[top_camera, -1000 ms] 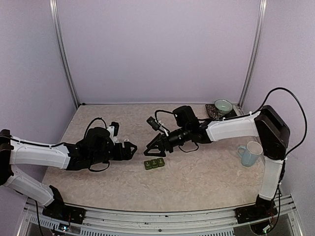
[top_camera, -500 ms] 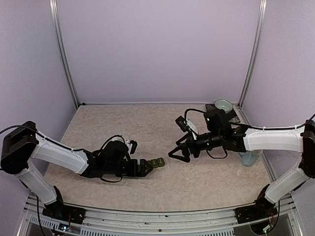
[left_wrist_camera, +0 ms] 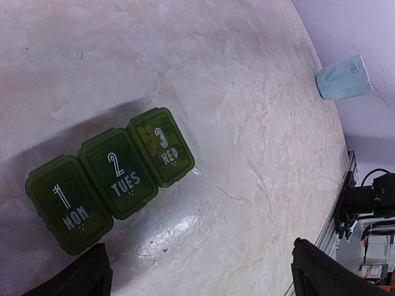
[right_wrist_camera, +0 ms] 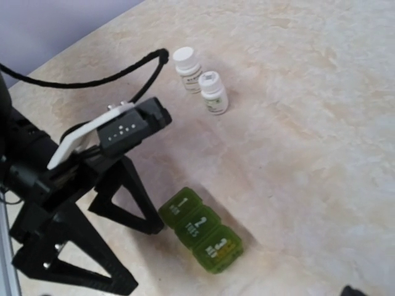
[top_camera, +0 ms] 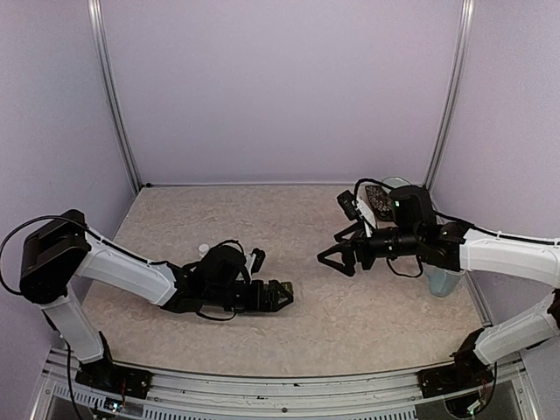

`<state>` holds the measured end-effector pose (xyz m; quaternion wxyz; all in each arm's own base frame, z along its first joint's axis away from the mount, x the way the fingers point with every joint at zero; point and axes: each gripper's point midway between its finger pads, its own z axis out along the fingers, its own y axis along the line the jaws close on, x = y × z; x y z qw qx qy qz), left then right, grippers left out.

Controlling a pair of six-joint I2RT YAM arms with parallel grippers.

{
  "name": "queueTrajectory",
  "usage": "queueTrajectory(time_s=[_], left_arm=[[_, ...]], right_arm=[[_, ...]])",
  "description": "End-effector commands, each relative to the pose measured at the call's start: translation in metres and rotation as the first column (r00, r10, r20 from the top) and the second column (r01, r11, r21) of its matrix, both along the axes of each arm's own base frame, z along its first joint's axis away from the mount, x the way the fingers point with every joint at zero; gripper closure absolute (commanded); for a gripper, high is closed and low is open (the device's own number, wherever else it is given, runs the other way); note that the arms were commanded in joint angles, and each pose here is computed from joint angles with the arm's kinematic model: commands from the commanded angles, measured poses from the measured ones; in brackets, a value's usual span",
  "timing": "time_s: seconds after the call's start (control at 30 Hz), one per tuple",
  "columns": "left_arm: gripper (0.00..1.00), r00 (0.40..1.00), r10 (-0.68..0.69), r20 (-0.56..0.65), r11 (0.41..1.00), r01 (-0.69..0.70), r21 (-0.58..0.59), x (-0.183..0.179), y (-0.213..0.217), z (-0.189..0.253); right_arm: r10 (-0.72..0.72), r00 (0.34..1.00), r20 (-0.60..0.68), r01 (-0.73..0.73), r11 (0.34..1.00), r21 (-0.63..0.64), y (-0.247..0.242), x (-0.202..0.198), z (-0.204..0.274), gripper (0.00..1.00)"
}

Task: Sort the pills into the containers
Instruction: Adjust the pill container at the center of the board, then reset both arms

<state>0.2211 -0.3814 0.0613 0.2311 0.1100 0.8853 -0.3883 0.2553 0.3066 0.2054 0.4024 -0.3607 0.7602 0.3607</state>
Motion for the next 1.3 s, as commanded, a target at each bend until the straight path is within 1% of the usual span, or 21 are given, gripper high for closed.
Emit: queueTrajectory(time_s=[0.0, 0.13, 0.27, 0.37, 0.43, 0.47, 0.5, 0.57, 0.6, 0.63, 0.7, 0.8, 0.9, 1.03, 1.13, 1.27], left_arm=[[0.01, 1.000, 0.001, 0.017, 1.000, -0.001, -0.024, 0.005, -0.009, 0.010], [0.01, 0.999, 0.014, 0.046, 1.000, -0.014, -0.003, 0.013, -0.009, 0.013], [0.01, 0.996, 0.013, 0.087, 1.000, -0.012, -0.013, 0.015, -0.008, 0.031], [0.01, 0.987, 0.026, 0.158, 1.000, -0.024, -0.016, 0.017, 0.002, 0.057], [0.01, 0.972, 0.045, 0.229, 0.999, -0.046, -0.003, 0.020, 0.016, 0.080], [0.01, 0.958, 0.075, 0.278, 0.996, -0.083, 0.016, 0.025, 0.028, 0.092], [0.01, 0.937, 0.110, 0.332, 0.993, -0.121, 0.013, 0.030, 0.042, 0.113], [0.01, 0.892, 0.166, 0.421, 0.979, -0.199, 0.035, 0.040, 0.074, 0.141], [0.01, 0.868, 0.204, 0.453, 0.970, -0.242, 0.027, 0.046, 0.092, 0.155], [0.01, 0.846, 0.239, 0.477, 0.959, -0.284, 0.022, 0.052, 0.110, 0.165], [0.01, 0.799, 0.309, 0.515, 0.933, -0.360, -0.001, 0.062, 0.147, 0.182], [0.01, 0.716, 0.397, 0.574, 0.869, -0.494, 0.015, 0.071, 0.198, 0.194], [0.01, 0.626, 0.453, 0.635, 0.788, -0.614, 0.043, 0.071, 0.239, 0.197], [0.01, 0.555, 0.515, 0.653, 0.728, -0.686, 0.008, 0.066, 0.268, 0.201], [0.01, 0.522, 0.547, 0.654, 0.709, -0.705, -0.031, 0.062, 0.279, 0.208], [0.01, 0.519, 0.556, 0.649, 0.706, -0.708, -0.039, 0.061, 0.283, 0.208]], right_arm=[[-0.028, 1.000, 0.002, 0.028, 0.999, -0.022, -0.011, 0.001, -0.003, 0.00], [-0.029, 1.000, -0.001, 0.029, 0.999, -0.022, -0.011, 0.001, -0.004, 0.00], [-0.054, 0.999, 0.010, 0.054, 0.998, -0.032, -0.016, 0.002, -0.003, 0.00], [-0.135, 0.989, 0.053, 0.139, 0.989, -0.058, -0.032, 0.007, -0.001, 0.00], [-0.238, 0.967, 0.092, 0.244, 0.968, -0.057, -0.051, 0.013, 0.004, 0.00], [-0.299, 0.948, 0.111, 0.306, 0.951, -0.052, -0.062, 0.016, 0.008, 0.00], [-0.380, 0.917, 0.120, 0.386, 0.922, -0.038, -0.076, 0.020, 0.012, 0.00], [-0.503, 0.849, 0.160, 0.512, 0.859, -0.017, -0.104, 0.023, 0.022, 0.00], [-0.568, 0.801, 0.188, 0.578, 0.816, 0.001, -0.121, 0.025, 0.029, 0.00], [-0.595, 0.779, 0.199, 0.603, 0.797, 0.024, -0.129, 0.022, 0.035, 0.00], [-0.670, 0.704, 0.237, 0.678, 0.733, 0.059, -0.154, 0.020, 0.046, 0.00], [-0.732, 0.629, 0.262, 0.742, 0.665, 0.077, -0.178, 0.015, 0.055, 0.00], [-0.755, 0.597, 0.271, 0.768, 0.636, 0.083, -0.187, 0.014, 0.057, 0.00], [-0.765, 0.583, 0.275, 0.777, 0.624, 0.089, -0.190, 0.014, 0.058, 0.00], [-0.764, 0.581, 0.280, 0.776, 0.624, 0.092, -0.190, 0.015, 0.058, 0.00], [-0.746, 0.601, 0.287, 0.756, 0.647, 0.099, -0.185, 0.014, 0.061, 0.00]])
